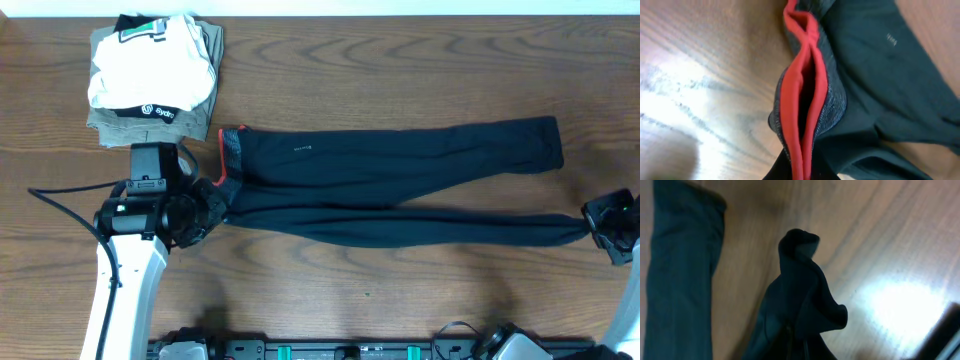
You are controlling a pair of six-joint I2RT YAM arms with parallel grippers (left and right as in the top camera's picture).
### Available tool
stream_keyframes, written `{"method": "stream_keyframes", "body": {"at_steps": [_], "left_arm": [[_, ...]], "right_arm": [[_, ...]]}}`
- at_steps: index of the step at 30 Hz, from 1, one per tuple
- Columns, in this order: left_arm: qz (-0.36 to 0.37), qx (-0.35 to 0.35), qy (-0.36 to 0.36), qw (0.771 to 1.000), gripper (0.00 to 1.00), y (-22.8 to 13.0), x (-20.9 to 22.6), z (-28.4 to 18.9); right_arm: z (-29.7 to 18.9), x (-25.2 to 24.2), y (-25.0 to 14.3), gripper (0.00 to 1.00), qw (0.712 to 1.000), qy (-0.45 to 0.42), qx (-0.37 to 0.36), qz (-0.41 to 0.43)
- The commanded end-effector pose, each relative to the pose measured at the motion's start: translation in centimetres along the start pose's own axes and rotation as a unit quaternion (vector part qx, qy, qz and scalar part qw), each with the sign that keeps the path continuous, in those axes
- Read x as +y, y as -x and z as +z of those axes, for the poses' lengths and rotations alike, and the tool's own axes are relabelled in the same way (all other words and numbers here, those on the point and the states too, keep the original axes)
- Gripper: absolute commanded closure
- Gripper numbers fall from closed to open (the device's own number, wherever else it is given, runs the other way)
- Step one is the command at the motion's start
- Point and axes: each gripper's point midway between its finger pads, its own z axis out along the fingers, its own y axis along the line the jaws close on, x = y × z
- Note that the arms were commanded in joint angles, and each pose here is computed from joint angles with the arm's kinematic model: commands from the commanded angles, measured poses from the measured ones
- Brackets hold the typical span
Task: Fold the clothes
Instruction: 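Lift the lower leg end up onto the upper leg with the right gripper, then hold both ends and push the grippers inward, bunching the stacked legs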
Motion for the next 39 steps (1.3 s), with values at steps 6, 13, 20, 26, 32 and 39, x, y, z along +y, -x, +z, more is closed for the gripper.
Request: {"method": "stream_keyframes", "body": {"at_steps": [6, 13, 20, 26, 32, 39], "left_arm": [[-0.005, -0.070, -0.035, 0.997, 0.94, 3.3, -2.1, -1.1], [0.013, -0.124, -0.078, 0.989, 0.94, 5.9, -4.3, -1.8], [0.010, -0.143, -0.084, 0.986, 0.94, 8.1, -5.1, -0.3], [0.013, -0.156, -0.089, 0.984, 0.94, 10.0, -5.7, 1.4], [0.019, -0.202, -0.101, 0.974, 0.94, 12.1, -6.7, 0.9], [0.015, -0.252, -0.088, 0.964, 0.94, 14.1, -6.5, 0.2]], "right_arm": [[1.1, 3.7, 1.1, 0.99, 0.998, 0.069, 0.008, -0.011], [1.0, 7.1, 1.3, 0.99, 0.993, 0.113, -0.013, -0.042], [1.2, 11.6, 0.7, 0.96, 0.984, 0.152, -0.036, -0.084], [2.4, 13.1, 0.7, 0.99, 0.983, 0.157, -0.040, -0.087], [4.0, 12.7, 1.8, 0.98, 0.987, 0.127, -0.059, -0.080], [5.8, 13.3, 2.4, 0.98, 0.987, 0.128, -0.059, -0.073]]}}
